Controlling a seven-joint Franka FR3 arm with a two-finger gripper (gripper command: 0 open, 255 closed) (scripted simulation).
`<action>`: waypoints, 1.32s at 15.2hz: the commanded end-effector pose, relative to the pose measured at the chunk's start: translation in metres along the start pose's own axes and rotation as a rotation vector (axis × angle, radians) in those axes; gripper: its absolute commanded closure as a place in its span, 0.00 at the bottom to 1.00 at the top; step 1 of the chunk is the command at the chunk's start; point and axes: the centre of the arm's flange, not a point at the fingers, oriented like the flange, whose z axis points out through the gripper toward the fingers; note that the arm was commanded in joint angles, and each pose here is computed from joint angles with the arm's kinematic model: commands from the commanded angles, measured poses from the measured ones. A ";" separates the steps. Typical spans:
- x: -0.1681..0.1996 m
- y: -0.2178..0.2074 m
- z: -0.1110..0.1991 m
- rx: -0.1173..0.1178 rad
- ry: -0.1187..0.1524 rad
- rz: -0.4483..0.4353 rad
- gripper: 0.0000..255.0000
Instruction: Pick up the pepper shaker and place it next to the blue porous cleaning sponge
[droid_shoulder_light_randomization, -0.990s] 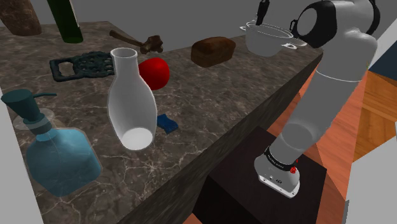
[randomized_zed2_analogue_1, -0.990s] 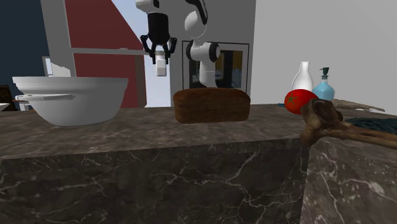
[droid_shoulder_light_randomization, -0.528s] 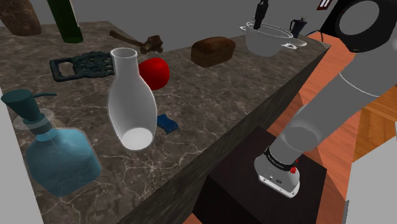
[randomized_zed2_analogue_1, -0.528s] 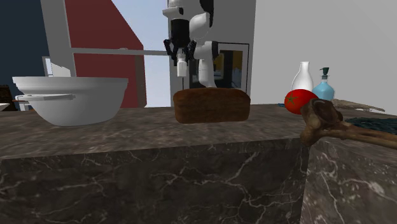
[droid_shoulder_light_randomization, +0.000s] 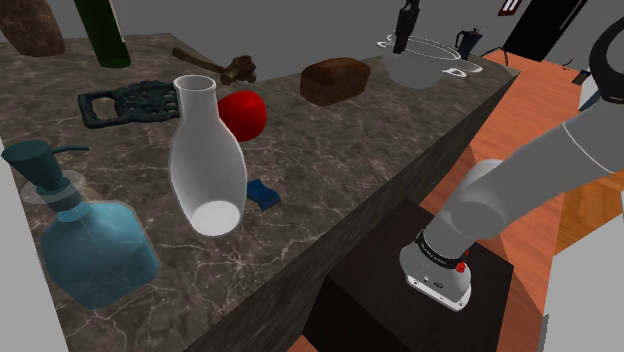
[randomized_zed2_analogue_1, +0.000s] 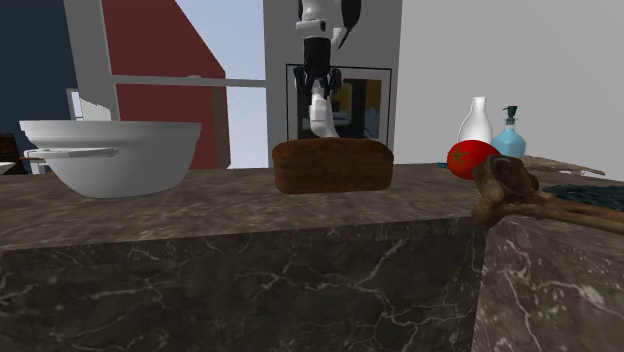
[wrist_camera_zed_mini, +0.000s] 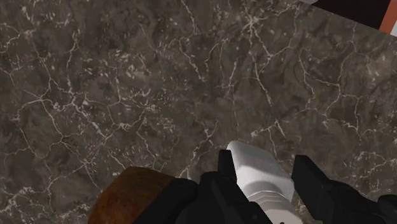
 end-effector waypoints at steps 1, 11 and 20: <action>0.003 -0.027 0.001 0.000 -0.001 0.002 1.00; -0.007 -0.159 0.006 0.000 -0.001 0.002 1.00; -0.015 -0.277 0.010 0.000 -0.001 0.002 1.00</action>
